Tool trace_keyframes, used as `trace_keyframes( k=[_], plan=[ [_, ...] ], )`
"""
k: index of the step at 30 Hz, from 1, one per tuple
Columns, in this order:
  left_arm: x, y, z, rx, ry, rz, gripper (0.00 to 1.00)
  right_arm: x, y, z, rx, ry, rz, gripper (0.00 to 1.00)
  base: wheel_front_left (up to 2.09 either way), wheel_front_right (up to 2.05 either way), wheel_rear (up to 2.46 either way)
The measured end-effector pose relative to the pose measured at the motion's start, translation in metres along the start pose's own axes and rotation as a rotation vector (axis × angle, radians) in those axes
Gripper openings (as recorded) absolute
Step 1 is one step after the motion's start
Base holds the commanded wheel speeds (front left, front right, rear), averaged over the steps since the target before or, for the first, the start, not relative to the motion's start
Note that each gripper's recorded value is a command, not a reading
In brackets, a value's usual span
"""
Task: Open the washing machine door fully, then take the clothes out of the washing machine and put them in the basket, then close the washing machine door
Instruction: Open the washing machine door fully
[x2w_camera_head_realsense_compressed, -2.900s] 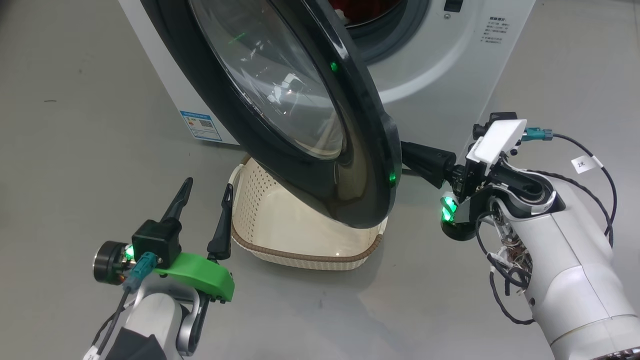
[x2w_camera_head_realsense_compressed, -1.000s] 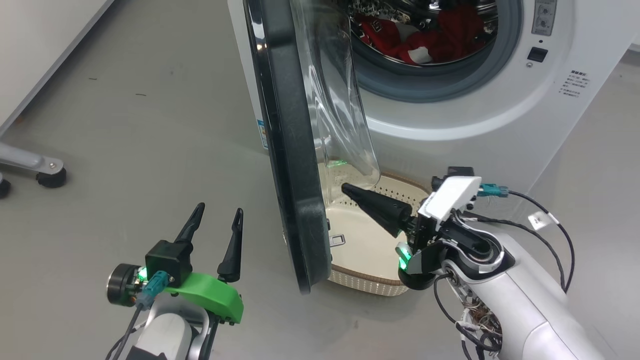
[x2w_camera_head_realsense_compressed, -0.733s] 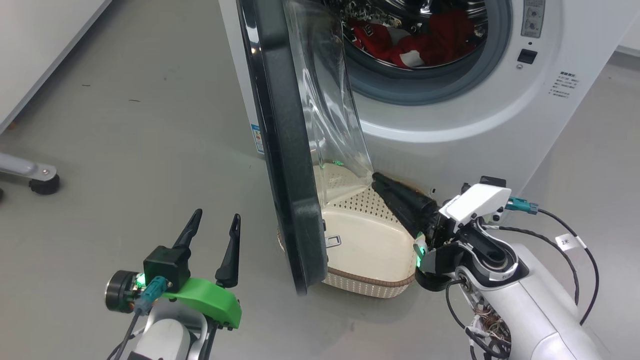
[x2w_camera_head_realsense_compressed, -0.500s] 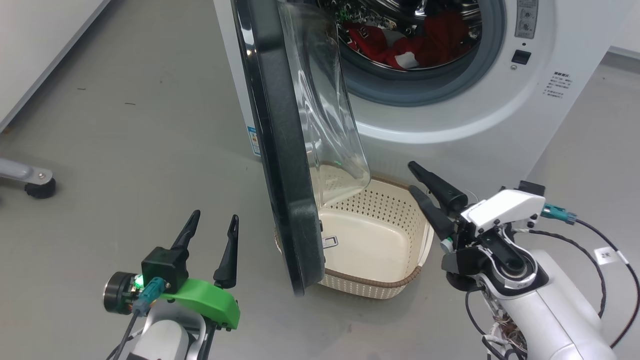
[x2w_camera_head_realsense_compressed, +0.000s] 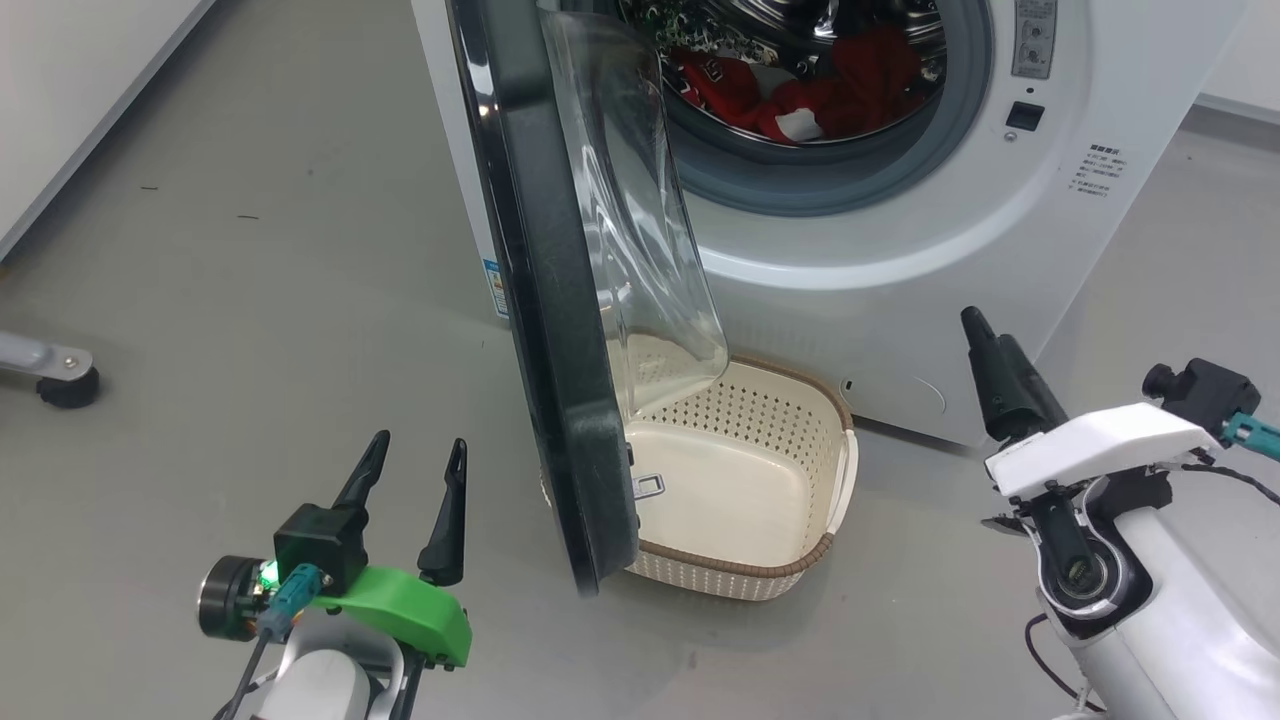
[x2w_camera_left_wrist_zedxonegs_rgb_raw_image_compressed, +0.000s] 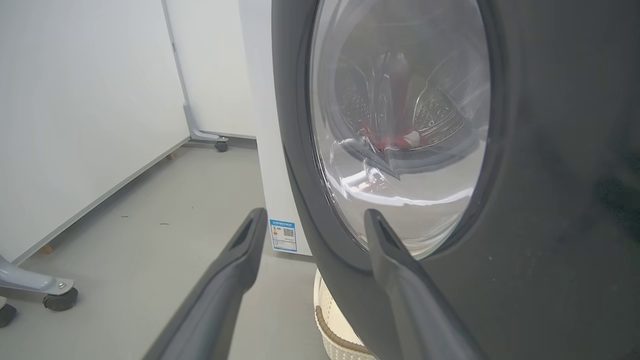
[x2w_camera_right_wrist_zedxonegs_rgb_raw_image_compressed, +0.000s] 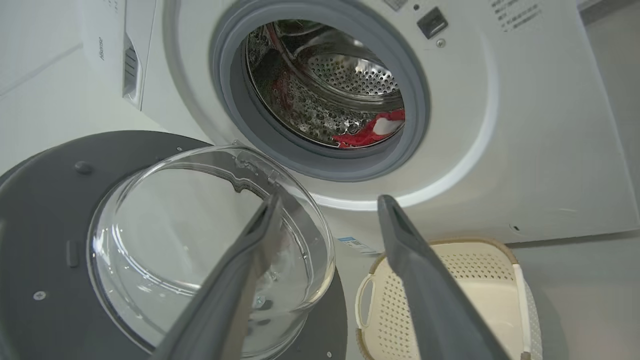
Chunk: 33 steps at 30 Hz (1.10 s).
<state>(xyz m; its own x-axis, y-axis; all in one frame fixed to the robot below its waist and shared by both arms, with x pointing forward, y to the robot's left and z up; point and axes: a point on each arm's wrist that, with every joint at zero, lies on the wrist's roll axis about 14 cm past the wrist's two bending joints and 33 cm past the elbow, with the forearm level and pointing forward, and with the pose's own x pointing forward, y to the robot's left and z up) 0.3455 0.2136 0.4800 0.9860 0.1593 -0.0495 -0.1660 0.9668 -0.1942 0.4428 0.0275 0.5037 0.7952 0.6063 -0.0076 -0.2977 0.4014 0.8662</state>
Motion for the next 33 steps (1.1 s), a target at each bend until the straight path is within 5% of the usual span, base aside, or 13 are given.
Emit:
trace_keyframes(
  k=[9,16,22,33],
  plan=[
    [0.001,-0.002,0.001,0.000,-0.002,-0.008,1.00,-0.011,-0.003,0.018,-0.494,-0.048,0.060,1.00,0.00,0.00,0.00],
    [0.001,-0.002,0.000,0.002,0.000,-0.009,1.00,-0.011,-0.010,0.021,-0.746,-0.037,0.006,1.00,0.00,0.00,0.00],
    [0.002,-0.002,0.000,0.004,0.000,-0.005,1.00,-0.007,0.001,0.031,-0.834,-0.107,-0.005,1.00,0.00,0.00,0.00],
    [0.003,-0.002,-0.001,0.002,0.002,-0.004,1.00,-0.014,-0.006,0.007,-0.830,-0.087,-0.039,1.00,0.00,0.00,0.00]
  ],
)
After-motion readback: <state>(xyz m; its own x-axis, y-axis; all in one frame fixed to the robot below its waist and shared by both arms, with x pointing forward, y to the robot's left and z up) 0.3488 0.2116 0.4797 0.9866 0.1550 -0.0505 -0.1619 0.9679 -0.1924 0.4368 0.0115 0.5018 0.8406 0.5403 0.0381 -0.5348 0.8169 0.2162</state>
